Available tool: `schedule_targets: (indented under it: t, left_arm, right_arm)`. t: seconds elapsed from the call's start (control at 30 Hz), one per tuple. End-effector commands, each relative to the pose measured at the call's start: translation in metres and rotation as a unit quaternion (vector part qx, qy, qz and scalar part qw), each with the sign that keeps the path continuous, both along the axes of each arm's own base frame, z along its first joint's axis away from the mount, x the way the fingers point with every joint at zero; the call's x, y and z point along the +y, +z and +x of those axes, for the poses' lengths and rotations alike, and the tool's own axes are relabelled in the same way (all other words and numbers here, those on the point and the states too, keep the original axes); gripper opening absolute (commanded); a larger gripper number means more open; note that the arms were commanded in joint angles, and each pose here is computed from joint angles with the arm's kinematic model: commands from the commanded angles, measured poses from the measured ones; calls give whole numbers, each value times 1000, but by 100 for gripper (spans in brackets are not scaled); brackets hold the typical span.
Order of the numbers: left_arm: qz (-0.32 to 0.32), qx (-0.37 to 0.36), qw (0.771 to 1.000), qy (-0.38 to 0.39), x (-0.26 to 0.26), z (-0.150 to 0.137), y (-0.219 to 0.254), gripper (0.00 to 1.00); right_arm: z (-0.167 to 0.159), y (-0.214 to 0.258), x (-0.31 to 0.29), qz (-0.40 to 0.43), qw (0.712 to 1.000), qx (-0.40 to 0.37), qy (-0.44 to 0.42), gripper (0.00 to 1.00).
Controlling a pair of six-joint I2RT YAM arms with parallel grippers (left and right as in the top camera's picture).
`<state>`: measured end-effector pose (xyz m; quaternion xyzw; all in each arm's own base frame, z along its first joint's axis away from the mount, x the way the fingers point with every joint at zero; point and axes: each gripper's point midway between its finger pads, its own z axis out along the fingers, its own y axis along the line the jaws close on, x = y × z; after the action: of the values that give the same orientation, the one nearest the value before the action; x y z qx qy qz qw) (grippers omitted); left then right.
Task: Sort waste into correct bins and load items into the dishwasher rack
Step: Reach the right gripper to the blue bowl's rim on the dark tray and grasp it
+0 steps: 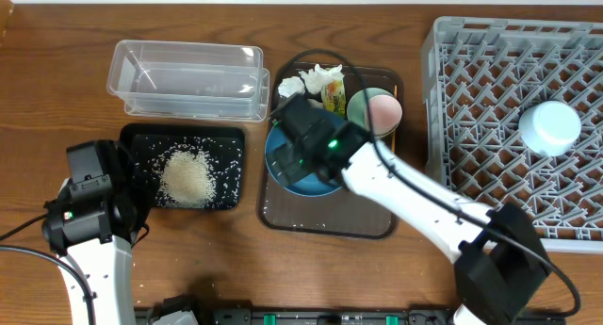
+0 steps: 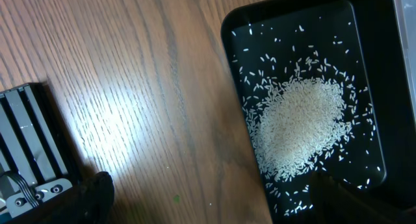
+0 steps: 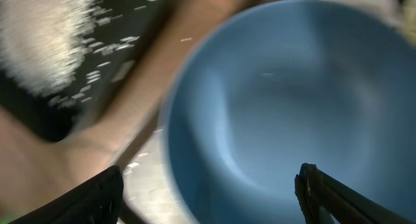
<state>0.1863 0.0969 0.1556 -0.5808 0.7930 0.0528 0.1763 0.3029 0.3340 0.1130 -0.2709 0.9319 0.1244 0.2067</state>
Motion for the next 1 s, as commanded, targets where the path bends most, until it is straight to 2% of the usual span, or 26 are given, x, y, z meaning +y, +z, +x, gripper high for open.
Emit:
schedule_targets:
  t: [0.0,0.13,0.37,0.5,0.6,0.73,0.87,0.97]
  left_arm:
    - [2,-6,1000,0,2,2,5,97]
    - [2,-6,1000,0,2,2,5,97]
    - [2,-6,1000,0,2,2,5,97]
    - [2,-6,1000,0,2,2,5,97]
    - [2,-6,1000,0,2,2,5,97]
    - [2,-6,1000,0,2,2,5,97]
    - [2,-6,1000,0,2,2,5,97]
    - [2,-6,1000,0,2,2,5,97]
  right_arm:
    - [-21,0,22,3,999,-2,41,84]
    - [-26,-17,30,-34,998,-24,46,81]
    - [-27,-73,31,-87,995,-7,44,72]
    - [-27,-88,27,-106,993,-2,42,70]
    - [-27,-88,26,-108,993,-1,42,56]
    - [-28,-86,27,-107,993,-1,43,47]
    - [-27,-76,29,-108,993,2,42,24]
    - [-26,-65,31,-109,993,3,42,11]
